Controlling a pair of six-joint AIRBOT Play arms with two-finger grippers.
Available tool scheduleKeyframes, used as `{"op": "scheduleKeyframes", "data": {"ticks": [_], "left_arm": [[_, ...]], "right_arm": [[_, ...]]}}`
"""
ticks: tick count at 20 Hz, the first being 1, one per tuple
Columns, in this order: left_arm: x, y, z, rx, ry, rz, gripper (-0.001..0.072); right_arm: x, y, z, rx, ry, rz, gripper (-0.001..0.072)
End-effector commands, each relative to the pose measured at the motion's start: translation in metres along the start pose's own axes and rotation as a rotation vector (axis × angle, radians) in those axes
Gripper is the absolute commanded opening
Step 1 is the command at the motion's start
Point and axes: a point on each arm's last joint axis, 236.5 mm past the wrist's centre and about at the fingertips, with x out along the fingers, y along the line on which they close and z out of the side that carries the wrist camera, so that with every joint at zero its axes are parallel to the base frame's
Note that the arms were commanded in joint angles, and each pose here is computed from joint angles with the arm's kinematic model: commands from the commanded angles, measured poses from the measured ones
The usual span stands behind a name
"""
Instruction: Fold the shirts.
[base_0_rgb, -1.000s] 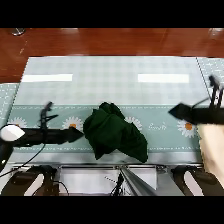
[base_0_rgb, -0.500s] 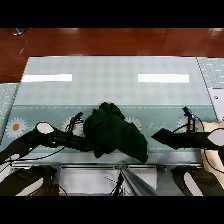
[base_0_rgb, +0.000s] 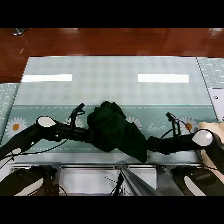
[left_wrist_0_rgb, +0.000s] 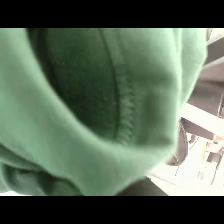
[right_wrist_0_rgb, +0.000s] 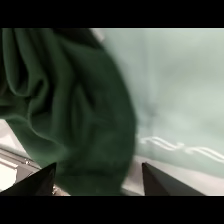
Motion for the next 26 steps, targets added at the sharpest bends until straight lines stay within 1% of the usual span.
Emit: {"op": "scheduleKeyframes", "data": {"ticks": [1, 3, 4, 5, 6, 7, 9, 11, 13, 14, 15, 16, 18, 20, 22, 23, 26], "left_arm": [[-0.001, -0.005, 0.007, 0.011, -0.014, -0.007, 0.0025], [-0.001, -0.005, 0.007, 0.011, -0.015, -0.006, 0.0025], [-0.001, -0.005, 0.007, 0.012, -0.015, -0.006, 0.0025], [-0.001, -0.005, 0.008, 0.013, -0.016, -0.006, 0.0025], [-0.002, -0.006, 0.009, 0.018, -0.018, -0.007, 0.0025], [-0.006, -0.009, 0.013, 0.032, -0.016, -0.012, 0.0026], [-0.031, -0.027, 0.036, 0.071, -0.039, -0.054, 0.0025], [-0.082, -0.053, 0.091, 0.034, -0.168, -0.100, 0.0024], [-0.156, -0.094, 0.154, 0.103, -0.367, -0.106, 0.0024], [-0.194, -0.124, 0.178, 0.166, -0.464, -0.104, 0.0023], [-0.237, -0.160, 0.196, 0.259, -0.565, -0.094, 0.0023], [-0.276, -0.195, 0.207, 0.351, -0.654, -0.057, 0.0023], [-0.343, -0.246, 0.210, 0.492, -0.805, 0.109, 0.0023], [-0.398, -0.284, 0.191, 0.599, -0.933, 0.311, 0.0023], [-0.435, -0.323, 0.156, 0.710, -1.032, 0.440, 0.0023], [-0.446, -0.342, 0.136, 0.761, -1.080, 0.467, 0.0023], [-0.454, -0.381, 0.077, 0.861, -1.165, 0.472, 0.0024]], "right_arm": [[0.029, 0.013, 0.001, -0.011, 0.024, 0.015, 0.0615], [0.042, 0.024, 0.012, 0.010, -0.009, 0.055, 0.0605], [0.046, 0.032, 0.018, 0.014, -0.023, 0.085, 0.0544], [0.048, 0.039, 0.023, 0.007, -0.031, 0.112, 0.0366], [0.048, 0.047, 0.027, -0.027, -0.031, 0.138, 0.0065], [0.043, 0.059, 0.032, -0.089, -0.038, 0.163, 0.0019], [0.018, 0.089, 0.054, -0.214, -0.067, 0.180, 0.0019], [-0.045, 0.127, 0.111, -0.311, -0.213, 0.169, 0.0018], [-0.151, 0.178, 0.174, -0.394, -0.472, 0.169, 0.0018], [-0.217, 0.207, 0.192, -0.445, -0.621, 0.178, 0.0018], [-0.281, 0.234, 0.197, -0.505, -0.760, 0.185, 0.0018], [-0.335, 0.255, 0.190, -0.562, -0.872, 0.185, 0.0017], [-0.416, 0.287, 0.153, -0.689, -1.027, 0.160, 0.0018], [-0.463, 0.307, 0.102, -0.800, -1.103, 0.135, 0.0018], [-0.490, 0.316, 0.054, -0.881, -1.171, 0.132, 0.0018], [-0.498, 0.315, 0.035, -0.910, -1.203, 0.123, 0.0018], [-0.514, 0.304, -0.019, -0.957, -1.277, 0.079, 0.0018]]}}
